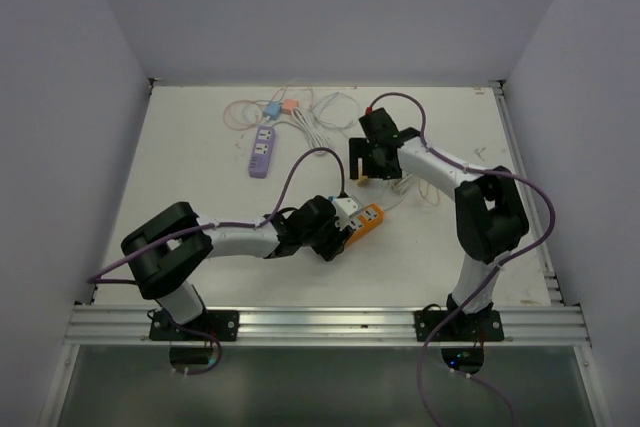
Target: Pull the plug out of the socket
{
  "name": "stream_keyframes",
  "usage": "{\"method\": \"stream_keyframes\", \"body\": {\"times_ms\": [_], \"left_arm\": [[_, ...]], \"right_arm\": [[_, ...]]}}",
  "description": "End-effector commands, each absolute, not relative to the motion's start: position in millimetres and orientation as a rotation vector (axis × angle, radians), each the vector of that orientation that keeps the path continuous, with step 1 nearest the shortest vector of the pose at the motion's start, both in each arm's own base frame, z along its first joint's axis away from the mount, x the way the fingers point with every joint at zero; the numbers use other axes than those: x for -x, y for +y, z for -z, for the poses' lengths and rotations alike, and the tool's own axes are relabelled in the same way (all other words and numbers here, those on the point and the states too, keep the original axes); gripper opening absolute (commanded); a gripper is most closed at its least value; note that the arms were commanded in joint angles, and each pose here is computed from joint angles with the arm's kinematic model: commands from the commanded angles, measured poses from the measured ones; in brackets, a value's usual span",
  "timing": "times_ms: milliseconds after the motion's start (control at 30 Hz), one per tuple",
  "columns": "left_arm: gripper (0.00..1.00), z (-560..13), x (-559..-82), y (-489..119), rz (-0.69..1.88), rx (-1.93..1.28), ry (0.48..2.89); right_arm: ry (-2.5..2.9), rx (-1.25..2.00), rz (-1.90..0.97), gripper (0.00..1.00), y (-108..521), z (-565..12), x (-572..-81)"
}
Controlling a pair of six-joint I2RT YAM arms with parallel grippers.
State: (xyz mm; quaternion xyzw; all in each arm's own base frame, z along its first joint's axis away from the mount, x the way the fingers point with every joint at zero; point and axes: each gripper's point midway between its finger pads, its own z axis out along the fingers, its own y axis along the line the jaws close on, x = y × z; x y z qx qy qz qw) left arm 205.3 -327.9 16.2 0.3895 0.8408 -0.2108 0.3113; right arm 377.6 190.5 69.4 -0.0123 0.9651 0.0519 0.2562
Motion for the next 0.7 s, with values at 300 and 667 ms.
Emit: {"method": "stream_keyframes", "body": {"times_ms": [300,667], "left_arm": [[0.88,-26.4,-190.2,-305.5,0.527,-0.991,2.319],[1.00,-182.1,-251.4,-309.9,0.466,-0.688,2.073]], "right_arm": [[2.501,0.003,-0.108,0.99,166.6,-147.3,-365.7],[2.097,-0.090,-0.021,0.99,107.0,-301.3,-340.7]]}}
